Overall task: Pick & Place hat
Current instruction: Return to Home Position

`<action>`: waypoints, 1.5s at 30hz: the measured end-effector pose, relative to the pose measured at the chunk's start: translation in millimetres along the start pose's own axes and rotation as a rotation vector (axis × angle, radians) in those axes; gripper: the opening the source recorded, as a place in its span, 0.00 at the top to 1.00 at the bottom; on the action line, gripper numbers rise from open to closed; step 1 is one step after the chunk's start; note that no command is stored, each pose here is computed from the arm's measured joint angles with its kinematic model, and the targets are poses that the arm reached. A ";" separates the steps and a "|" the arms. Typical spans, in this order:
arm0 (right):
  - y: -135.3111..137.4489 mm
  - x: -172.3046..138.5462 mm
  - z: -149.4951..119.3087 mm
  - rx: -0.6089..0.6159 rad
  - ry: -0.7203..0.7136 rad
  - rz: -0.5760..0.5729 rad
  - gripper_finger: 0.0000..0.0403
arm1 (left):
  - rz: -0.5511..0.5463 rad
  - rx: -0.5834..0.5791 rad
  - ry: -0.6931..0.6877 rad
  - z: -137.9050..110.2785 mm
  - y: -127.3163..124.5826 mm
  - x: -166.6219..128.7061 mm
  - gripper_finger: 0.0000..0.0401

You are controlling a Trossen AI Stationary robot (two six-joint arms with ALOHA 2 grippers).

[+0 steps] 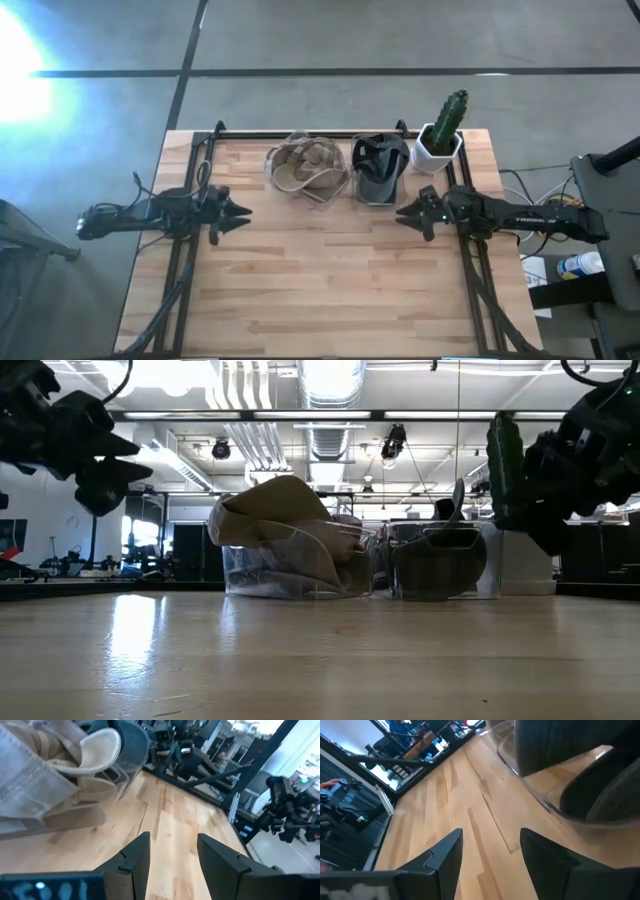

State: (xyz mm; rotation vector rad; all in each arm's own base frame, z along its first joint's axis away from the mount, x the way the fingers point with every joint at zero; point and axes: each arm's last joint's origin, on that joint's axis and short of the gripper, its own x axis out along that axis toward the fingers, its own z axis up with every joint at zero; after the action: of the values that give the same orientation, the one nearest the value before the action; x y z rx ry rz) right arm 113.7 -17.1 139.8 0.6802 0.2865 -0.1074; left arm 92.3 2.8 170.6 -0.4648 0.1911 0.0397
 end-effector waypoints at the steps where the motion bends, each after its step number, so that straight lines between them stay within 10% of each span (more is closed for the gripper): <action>1: -0.1 0.2 -0.2 0.001 0.003 -0.001 0.52 | -0.005 0.001 -0.011 -0.7 0.3 -0.2 0.61; 11: -0.5 0.6 -0.6 0.002 0.010 -0.005 0.52 | -0.109 -0.052 -0.124 1.0 -1.6 1.9 0.61; 18: -0.4 0.6 -0.5 0.002 0.011 -0.004 0.52 | -0.082 0.428 -0.214 -1.3 -0.3 5.1 0.61; 45: -0.3 0.6 -0.4 0.002 0.011 -0.004 0.52 | -0.035 0.356 -0.221 -1.3 1.5 5.4 0.61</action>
State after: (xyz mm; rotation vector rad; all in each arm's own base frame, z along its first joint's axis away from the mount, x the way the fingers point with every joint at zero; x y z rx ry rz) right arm 114.1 -17.0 139.1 0.6823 0.2981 -0.1082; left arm 97.2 3.5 167.8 -0.1062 -0.0290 0.0218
